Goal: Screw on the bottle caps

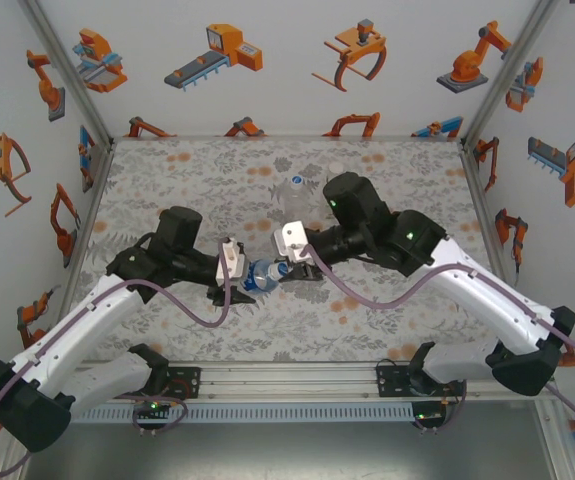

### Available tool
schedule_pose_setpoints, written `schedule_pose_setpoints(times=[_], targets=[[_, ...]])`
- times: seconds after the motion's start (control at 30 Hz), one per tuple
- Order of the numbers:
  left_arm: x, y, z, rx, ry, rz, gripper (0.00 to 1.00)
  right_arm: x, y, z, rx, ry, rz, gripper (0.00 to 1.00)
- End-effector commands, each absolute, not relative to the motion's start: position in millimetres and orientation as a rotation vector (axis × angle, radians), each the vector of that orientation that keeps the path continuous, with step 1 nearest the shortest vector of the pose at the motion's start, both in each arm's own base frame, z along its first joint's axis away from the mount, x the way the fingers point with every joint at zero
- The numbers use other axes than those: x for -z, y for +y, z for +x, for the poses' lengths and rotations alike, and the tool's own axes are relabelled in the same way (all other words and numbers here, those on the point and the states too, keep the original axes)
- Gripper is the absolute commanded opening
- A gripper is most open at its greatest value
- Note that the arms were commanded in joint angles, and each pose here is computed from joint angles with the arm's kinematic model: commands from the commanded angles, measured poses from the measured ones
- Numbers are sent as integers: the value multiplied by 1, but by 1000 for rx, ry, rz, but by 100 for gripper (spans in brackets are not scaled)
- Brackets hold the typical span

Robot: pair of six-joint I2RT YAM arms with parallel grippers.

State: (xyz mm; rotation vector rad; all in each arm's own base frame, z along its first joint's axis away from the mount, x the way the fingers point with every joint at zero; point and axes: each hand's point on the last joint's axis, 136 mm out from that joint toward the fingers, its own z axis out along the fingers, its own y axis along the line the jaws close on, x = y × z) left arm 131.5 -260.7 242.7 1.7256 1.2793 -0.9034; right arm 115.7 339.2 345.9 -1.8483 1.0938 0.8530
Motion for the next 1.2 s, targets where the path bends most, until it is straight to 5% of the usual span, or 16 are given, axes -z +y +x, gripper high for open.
schedule_pose_setpoints(times=[0.0, 0.2, 0.63, 0.8, 1.03, 1.17], targets=[[-259, -263, 127, 914, 1188, 1727, 0, -347, 341, 115, -875, 1140, -1801, 22], [-260, -263, 131, 887, 1210, 1717, 0, -346, 338, 149, -936, 1560, -1395, 0], [-259, -264, 135, 881, 1234, 1706, 0, -293, 276, 213, -1197, 2250, 268, 0], [-259, -264, 136, 886, 1234, 1706, 0, -295, 286, 211, -1241, 2237, 195, 0], [-260, -264, 135, 886, 1231, 1706, 0, -340, 289, 203, -1149, 2040, -245, 48], [-259, -264, 134, 885, 1228, 1707, 0, -374, 295, 176, -1035, 1751, -744, 50]])
